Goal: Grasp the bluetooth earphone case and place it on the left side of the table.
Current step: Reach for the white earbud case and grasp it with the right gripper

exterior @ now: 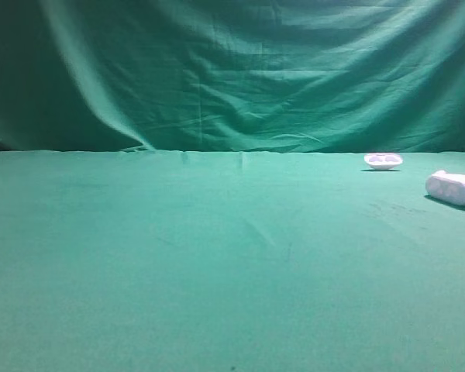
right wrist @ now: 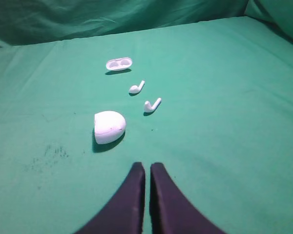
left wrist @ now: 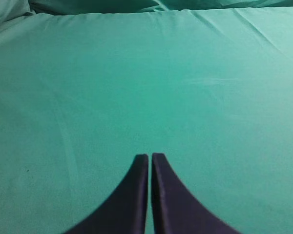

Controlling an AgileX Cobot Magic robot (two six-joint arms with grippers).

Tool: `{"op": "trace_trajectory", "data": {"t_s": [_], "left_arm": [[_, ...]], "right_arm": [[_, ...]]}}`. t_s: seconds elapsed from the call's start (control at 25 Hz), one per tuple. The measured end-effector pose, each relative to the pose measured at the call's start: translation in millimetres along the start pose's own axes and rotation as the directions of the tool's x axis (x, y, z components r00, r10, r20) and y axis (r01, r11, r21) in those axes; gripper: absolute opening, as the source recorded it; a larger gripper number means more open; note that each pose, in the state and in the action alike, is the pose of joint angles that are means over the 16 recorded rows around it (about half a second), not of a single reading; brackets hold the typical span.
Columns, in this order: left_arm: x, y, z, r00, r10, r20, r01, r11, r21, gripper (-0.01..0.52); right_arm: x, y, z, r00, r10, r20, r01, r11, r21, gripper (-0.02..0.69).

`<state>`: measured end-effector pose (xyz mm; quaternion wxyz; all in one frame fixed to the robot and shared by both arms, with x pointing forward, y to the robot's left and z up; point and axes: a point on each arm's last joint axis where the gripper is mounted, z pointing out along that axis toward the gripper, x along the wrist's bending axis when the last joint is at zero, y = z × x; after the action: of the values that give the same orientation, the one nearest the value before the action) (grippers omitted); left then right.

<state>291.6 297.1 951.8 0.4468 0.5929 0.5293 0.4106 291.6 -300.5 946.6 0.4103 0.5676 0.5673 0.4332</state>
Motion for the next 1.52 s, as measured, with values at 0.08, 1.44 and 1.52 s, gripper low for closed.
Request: {"op": "trace_trajectory", "data": {"t_s": [0.08, 1.44, 1.52], "left_arm": [[0.0, 0.0, 0.0, 1.0, 0.0, 0.0, 0.0, 1.0, 0.0, 0.0], [0.0, 0.0, 0.0, 1.0, 0.0, 0.0, 0.0, 1.0, 0.0, 0.0], [0.0, 0.0, 0.0, 1.0, 0.0, 0.0, 0.0, 1.0, 0.0, 0.0]], "right_arm": [[0.0, 0.0, 0.0, 1.0, 0.0, 0.0, 0.0, 1.0, 0.0, 0.0], [4.3, 17.9, -1.9, 0.996, -0.088, -0.03, 0.08, 0.976, -0.201, 0.0], [6.0, 22.6, -3.0, 0.995, -0.091, -0.045, 0.076, 0.964, -0.254, 0.0]]}}
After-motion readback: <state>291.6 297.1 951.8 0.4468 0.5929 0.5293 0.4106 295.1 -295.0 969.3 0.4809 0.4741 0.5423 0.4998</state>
